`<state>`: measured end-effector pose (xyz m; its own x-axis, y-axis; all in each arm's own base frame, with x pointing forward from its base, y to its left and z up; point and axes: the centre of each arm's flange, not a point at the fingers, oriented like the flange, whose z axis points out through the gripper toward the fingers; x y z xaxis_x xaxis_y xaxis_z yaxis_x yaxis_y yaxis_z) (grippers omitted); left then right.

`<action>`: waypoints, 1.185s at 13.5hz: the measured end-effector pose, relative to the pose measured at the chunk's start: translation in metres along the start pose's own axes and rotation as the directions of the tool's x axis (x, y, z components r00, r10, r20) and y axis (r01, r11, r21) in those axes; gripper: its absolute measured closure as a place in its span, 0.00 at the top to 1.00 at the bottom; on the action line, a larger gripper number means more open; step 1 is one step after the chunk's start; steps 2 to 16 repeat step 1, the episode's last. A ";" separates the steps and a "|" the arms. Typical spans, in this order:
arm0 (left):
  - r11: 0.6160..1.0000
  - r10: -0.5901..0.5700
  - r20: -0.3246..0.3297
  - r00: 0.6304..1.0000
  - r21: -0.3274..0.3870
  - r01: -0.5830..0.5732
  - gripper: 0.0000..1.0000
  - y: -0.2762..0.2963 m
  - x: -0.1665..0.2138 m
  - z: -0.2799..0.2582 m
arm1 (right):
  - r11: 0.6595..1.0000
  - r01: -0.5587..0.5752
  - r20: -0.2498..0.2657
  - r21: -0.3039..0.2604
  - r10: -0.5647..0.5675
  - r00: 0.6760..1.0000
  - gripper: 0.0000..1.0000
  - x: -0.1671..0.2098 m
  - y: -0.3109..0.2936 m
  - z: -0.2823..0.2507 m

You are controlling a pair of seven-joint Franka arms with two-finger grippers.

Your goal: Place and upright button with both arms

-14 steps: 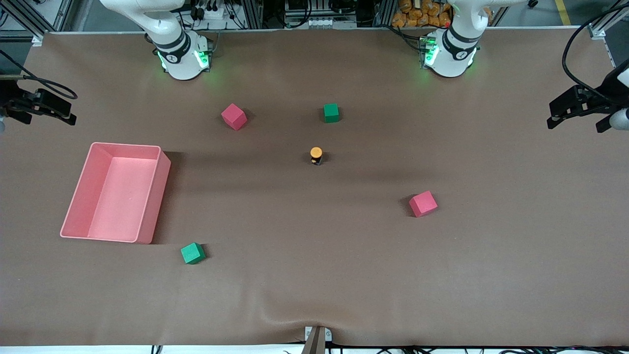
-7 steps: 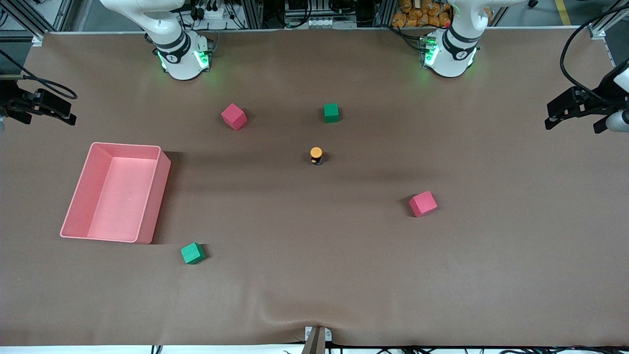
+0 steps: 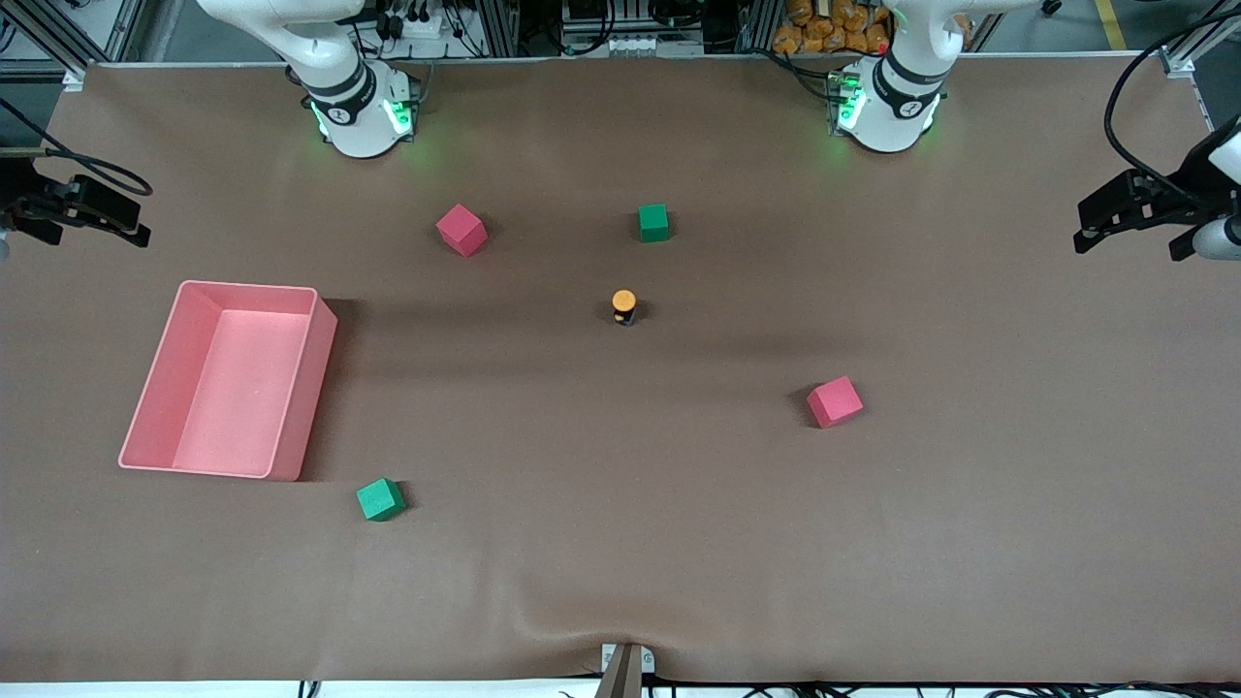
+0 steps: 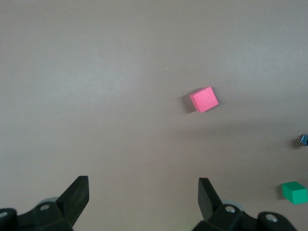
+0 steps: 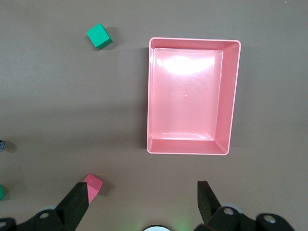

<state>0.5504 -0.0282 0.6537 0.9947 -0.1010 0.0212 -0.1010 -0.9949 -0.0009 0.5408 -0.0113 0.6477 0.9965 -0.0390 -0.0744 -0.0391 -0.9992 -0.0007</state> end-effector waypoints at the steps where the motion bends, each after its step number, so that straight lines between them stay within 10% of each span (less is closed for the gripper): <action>1: 1.000 0.000 0.002 1.000 0.000 0.000 1.00 0.000 0.000 0.000 | 1.000 0.000 0.000 0.000 0.000 1.000 1.00 0.000 0.000 0.000; 16: 1.000 0.000 0.002 1.000 0.000 0.000 1.00 0.000 0.000 0.000 | 1.000 0.000 0.000 0.000 0.000 1.000 1.00 0.000 0.000 0.000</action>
